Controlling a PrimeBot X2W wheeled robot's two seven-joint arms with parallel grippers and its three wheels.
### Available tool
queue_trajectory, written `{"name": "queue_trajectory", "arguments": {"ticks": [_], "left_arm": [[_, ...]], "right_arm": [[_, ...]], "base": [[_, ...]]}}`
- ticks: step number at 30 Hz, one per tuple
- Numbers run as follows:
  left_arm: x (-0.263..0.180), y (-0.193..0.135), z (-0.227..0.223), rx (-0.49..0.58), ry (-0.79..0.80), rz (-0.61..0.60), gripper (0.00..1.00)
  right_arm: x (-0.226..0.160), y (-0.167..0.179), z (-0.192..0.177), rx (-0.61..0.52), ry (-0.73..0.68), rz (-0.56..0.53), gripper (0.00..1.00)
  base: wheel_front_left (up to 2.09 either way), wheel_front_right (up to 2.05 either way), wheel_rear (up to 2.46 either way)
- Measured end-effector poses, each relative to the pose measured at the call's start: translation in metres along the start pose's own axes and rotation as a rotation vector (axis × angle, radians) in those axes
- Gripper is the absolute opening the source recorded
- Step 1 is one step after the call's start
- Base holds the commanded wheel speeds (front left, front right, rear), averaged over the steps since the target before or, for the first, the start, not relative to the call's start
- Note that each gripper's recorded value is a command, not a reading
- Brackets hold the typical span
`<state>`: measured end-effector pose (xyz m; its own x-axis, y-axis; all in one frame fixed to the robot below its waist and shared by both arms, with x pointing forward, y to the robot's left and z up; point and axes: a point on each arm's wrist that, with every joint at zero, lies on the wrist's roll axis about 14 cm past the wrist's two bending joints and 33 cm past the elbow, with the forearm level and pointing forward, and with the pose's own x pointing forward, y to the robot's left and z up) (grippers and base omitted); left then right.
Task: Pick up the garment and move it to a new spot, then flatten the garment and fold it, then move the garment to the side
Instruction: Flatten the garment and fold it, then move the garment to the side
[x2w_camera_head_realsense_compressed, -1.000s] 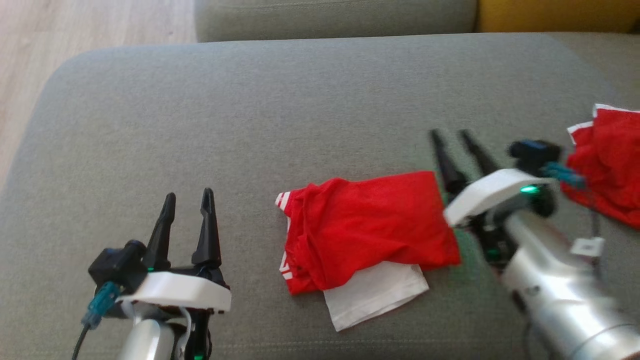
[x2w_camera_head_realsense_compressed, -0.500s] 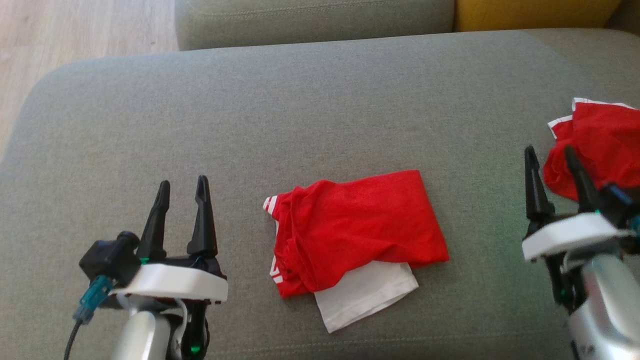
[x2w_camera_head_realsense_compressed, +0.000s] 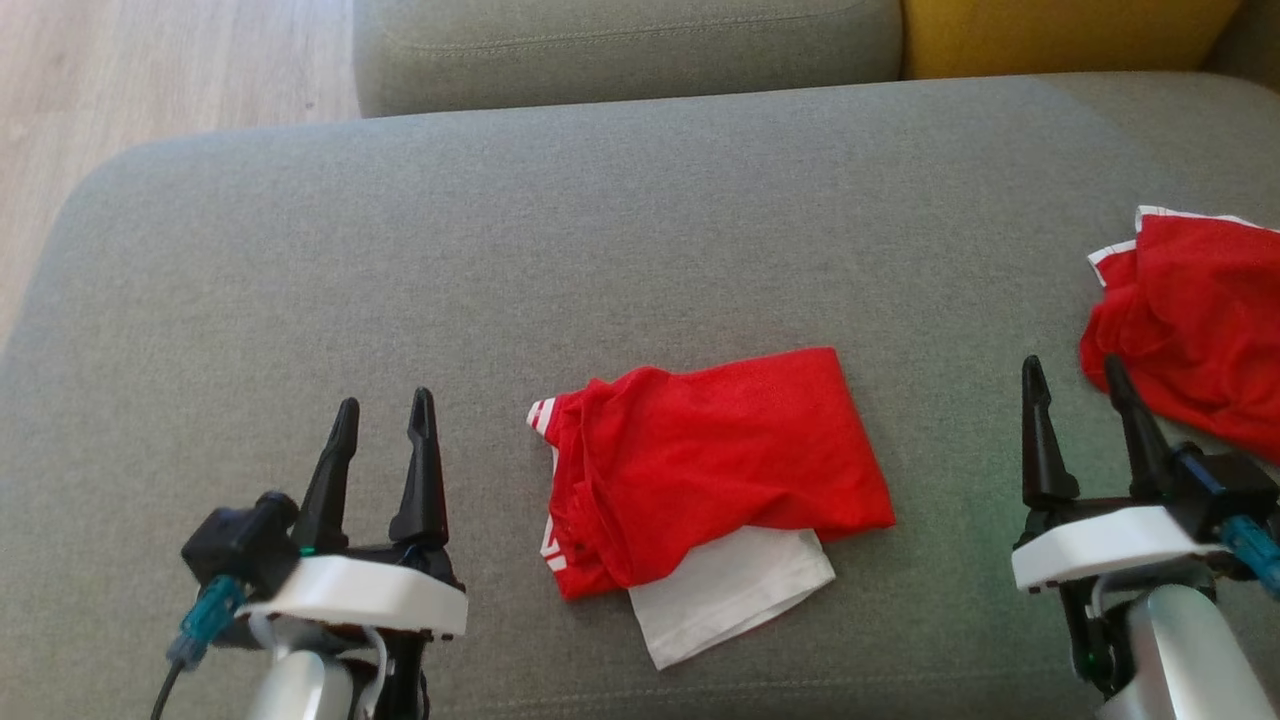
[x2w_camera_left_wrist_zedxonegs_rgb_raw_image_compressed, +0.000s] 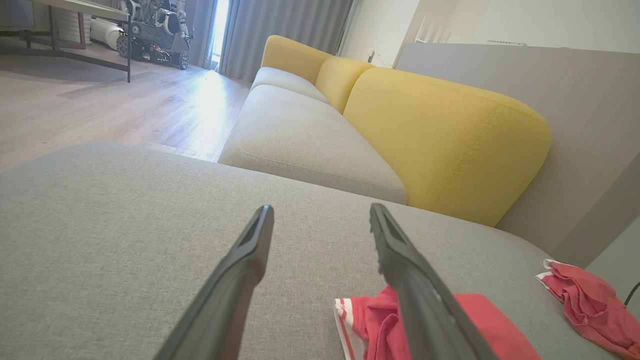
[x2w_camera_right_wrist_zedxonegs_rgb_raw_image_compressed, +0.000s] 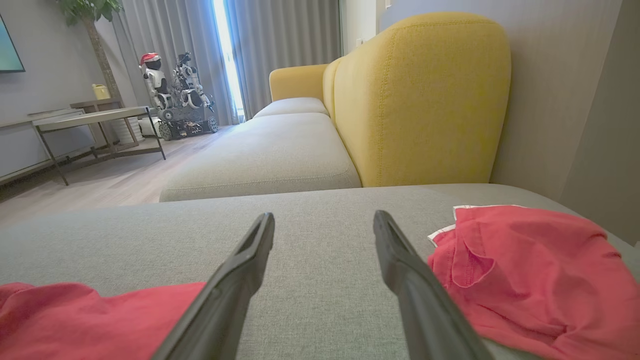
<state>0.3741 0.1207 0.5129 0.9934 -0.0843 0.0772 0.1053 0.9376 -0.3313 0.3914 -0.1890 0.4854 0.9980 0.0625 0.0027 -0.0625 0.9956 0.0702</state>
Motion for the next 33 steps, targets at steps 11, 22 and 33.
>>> {"name": "queue_trajectory", "arguments": {"ticks": [11, 22, 33], "left_arm": [[0.001, 0.005, -0.010, -0.002, 0.030, 0.014, 1.00], [0.013, 0.015, -0.020, 0.001, 0.056, 0.039, 1.00], [0.014, 0.028, -0.022, 0.011, 0.062, 0.075, 1.00]], "right_arm": [[0.003, 0.026, -0.036, 0.067, 0.130, 0.061, 1.00], [0.021, 0.069, -0.087, 0.137, 0.320, 0.167, 1.00], [0.021, 0.096, -0.125, 0.130, 0.459, 0.252, 0.00]], "base": [[0.00, 0.00, 0.00], [0.00, 0.00, 0.00], [0.00, 0.00, 0.00]]}}
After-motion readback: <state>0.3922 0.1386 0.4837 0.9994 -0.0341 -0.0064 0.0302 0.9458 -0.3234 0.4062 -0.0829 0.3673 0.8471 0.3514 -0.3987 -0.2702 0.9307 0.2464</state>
